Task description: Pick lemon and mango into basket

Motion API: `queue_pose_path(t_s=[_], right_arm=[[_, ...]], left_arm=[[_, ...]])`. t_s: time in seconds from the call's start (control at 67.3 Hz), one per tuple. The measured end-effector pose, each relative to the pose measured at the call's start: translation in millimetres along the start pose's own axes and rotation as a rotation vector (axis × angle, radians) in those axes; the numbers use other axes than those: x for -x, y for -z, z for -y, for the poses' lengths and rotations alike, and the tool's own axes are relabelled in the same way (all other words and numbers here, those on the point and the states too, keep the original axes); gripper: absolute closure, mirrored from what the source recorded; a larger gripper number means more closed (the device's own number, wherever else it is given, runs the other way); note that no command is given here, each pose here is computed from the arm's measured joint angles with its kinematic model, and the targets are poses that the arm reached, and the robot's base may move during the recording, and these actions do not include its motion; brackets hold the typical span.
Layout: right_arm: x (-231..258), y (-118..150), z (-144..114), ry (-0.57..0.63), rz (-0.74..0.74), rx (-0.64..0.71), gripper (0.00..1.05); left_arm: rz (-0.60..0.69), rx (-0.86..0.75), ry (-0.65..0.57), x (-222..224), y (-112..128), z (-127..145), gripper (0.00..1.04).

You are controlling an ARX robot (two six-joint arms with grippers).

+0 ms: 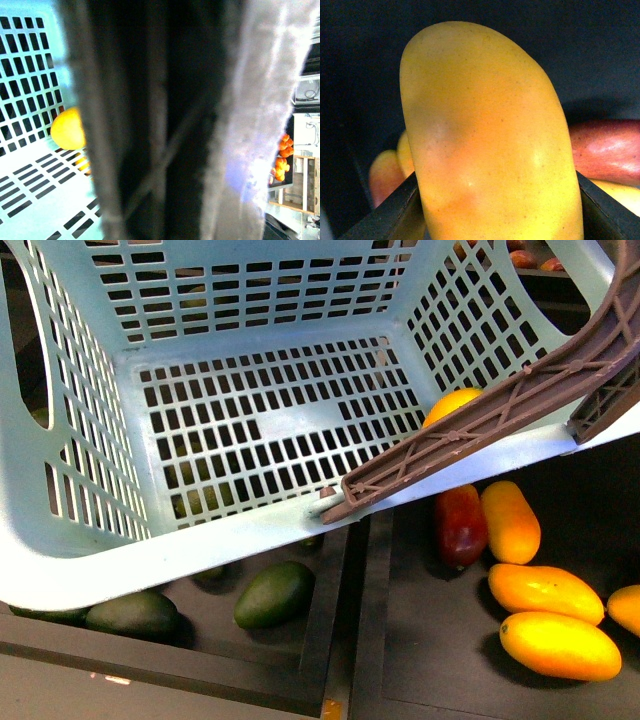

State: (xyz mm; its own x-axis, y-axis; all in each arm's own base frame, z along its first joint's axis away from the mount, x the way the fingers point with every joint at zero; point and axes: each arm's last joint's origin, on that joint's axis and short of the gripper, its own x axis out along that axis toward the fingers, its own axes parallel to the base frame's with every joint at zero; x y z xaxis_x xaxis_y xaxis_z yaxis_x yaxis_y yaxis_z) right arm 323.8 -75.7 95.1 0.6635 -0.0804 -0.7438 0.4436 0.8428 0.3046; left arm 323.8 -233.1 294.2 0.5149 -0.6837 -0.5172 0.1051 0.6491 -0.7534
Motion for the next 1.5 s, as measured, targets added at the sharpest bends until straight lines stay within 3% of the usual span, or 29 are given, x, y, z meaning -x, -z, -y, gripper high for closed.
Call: queue_pose_path(t_s=[0.193,0.491,0.877,1.234,1.382,1.442,1.501], right_arm=[[72.5,-11.9,-24.4,-0.121,0.11,0.104,0.41],[143.5,-14.3,-68.5,-0.297,0.261,0.123,0.41],[134.8,21.2,-140.2,-0.42,0.193,0.178,0.41],[99.7,22.1,-179.6,-0.436,0.142,0.146,0.41],[104.8,19.7,-184.0,-0.433,0.168,0.134,0.14],[108.9,16.1,-181.7,-0.421,0.189,0.118,0.07],[115.2,11.6,-174.9,-0.398,0.222,0.097,0.09]], left_arm=[[0.0,0.0,0.0,0.0,0.0,0.0,0.9],[0.001,0.0,0.0,0.0,0.0,0.0,0.9],[0.0,0.0,0.0,0.0,0.0,0.0,0.9],[0.0,0.0,0.0,0.0,0.0,0.0,0.9],[0.0,0.0,0.0,0.0,0.0,0.0,0.9],[0.0,-0.001,0.0,0.0,0.0,0.0,0.9],[-0.005,0.001,0.003,-0.2,0.3,0.0,0.9]])
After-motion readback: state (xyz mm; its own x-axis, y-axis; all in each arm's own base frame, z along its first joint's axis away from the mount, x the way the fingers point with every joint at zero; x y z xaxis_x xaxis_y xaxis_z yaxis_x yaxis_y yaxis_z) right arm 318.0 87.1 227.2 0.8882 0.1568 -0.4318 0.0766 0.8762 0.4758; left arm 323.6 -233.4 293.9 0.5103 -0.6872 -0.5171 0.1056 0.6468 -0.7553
